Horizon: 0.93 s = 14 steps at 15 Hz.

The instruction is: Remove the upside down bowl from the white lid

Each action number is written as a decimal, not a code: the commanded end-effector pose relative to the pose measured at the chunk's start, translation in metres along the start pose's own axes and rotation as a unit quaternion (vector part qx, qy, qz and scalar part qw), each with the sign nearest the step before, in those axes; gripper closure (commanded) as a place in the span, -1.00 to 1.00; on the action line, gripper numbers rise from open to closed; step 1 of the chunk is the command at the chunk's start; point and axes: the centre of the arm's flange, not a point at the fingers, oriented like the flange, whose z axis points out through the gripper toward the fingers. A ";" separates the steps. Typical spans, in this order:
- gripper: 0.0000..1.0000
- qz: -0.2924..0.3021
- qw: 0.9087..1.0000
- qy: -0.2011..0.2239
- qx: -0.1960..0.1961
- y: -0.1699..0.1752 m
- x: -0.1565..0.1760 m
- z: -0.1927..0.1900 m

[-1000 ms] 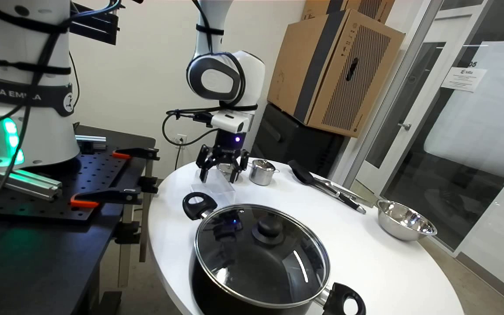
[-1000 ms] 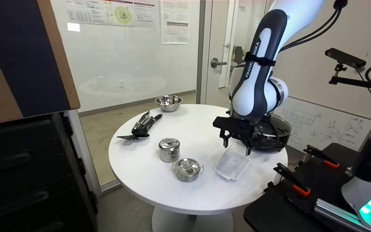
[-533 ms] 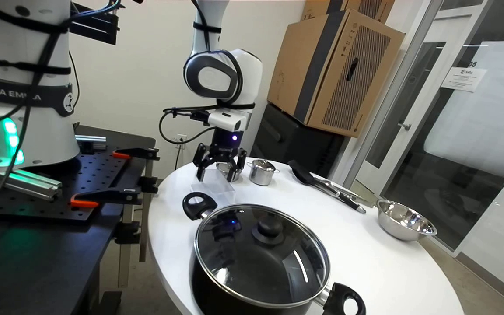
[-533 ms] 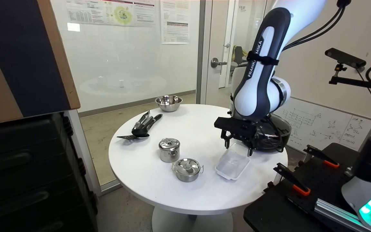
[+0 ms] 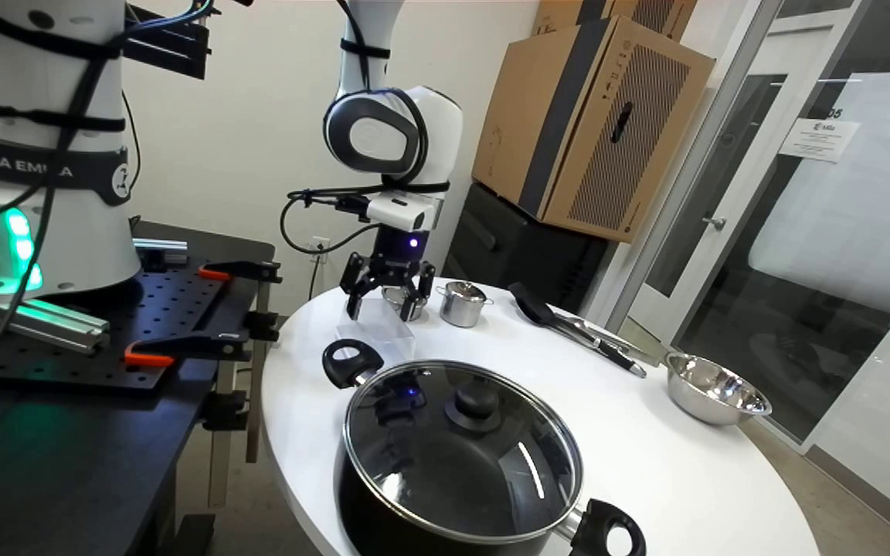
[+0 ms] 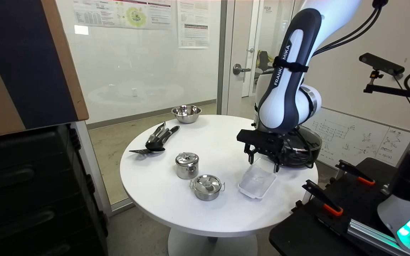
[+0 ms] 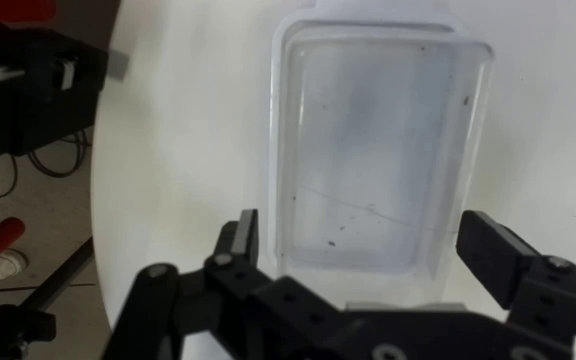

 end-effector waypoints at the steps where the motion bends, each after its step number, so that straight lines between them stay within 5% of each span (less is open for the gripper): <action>1: -1.00 0.006 1.000 0.010 0.010 0.002 -0.004 -0.004; 14: -1.00 0.010 1.000 0.020 0.009 0.002 -0.003 0.008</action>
